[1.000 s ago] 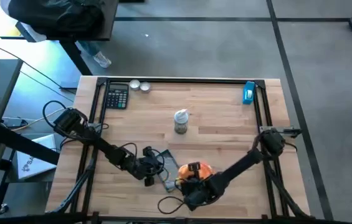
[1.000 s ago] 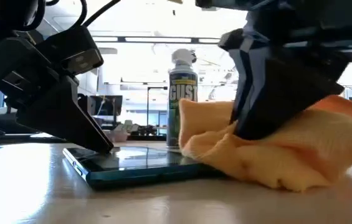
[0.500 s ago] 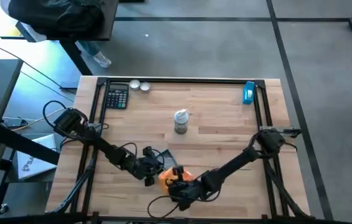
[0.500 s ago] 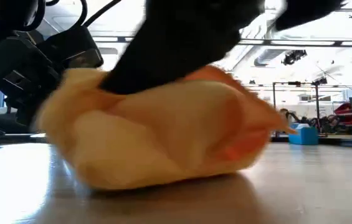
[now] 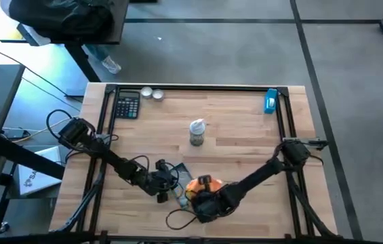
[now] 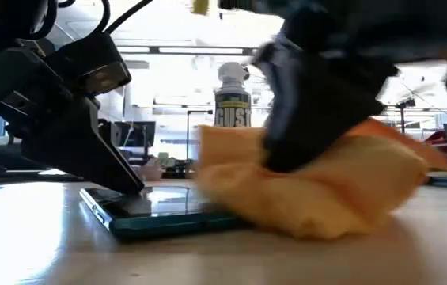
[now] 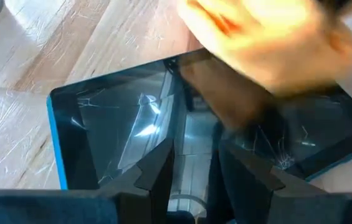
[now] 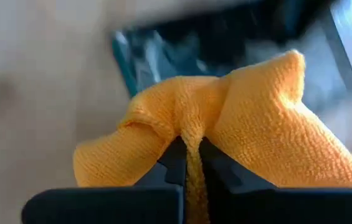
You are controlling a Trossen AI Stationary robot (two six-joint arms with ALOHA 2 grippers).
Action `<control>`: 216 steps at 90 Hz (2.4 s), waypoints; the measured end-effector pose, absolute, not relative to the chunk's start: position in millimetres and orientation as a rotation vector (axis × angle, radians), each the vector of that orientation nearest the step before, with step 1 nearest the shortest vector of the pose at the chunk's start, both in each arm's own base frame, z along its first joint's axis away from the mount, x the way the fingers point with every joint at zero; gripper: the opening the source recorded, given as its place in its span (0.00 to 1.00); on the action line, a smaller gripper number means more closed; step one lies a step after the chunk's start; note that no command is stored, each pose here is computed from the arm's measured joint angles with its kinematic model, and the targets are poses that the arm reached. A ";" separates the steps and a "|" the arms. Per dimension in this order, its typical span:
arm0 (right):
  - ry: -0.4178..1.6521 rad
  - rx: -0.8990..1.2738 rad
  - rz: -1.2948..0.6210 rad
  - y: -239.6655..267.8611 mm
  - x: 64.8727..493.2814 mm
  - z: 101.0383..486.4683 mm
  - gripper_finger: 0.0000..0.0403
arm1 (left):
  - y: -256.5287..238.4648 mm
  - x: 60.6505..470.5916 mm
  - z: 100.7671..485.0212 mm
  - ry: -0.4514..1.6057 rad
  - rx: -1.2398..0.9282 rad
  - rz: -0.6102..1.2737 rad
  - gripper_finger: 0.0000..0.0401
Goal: Apply microfiber cloth
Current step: Wipe the front of the blue tablet using the orange microfiber cloth
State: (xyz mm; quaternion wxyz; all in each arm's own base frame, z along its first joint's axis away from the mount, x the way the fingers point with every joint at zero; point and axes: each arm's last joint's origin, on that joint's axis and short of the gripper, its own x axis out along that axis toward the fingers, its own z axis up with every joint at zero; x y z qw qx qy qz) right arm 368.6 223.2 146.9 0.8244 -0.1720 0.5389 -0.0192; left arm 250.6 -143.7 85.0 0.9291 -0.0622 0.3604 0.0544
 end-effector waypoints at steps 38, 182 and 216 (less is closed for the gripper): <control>1.105 -0.431 -0.109 212.9 368.6 162.2 0.00 | -164.9 233.5 156.5 0.508 -0.165 -0.081 0.28; 0.828 -0.411 0.071 107.1 458.5 162.0 0.00 | -178.3 199.1 141.2 0.552 -0.090 0.166 0.20; 0.704 -0.393 0.265 92.9 479.9 137.1 0.00 | -211.5 222.7 77.3 0.396 -0.231 0.076 0.20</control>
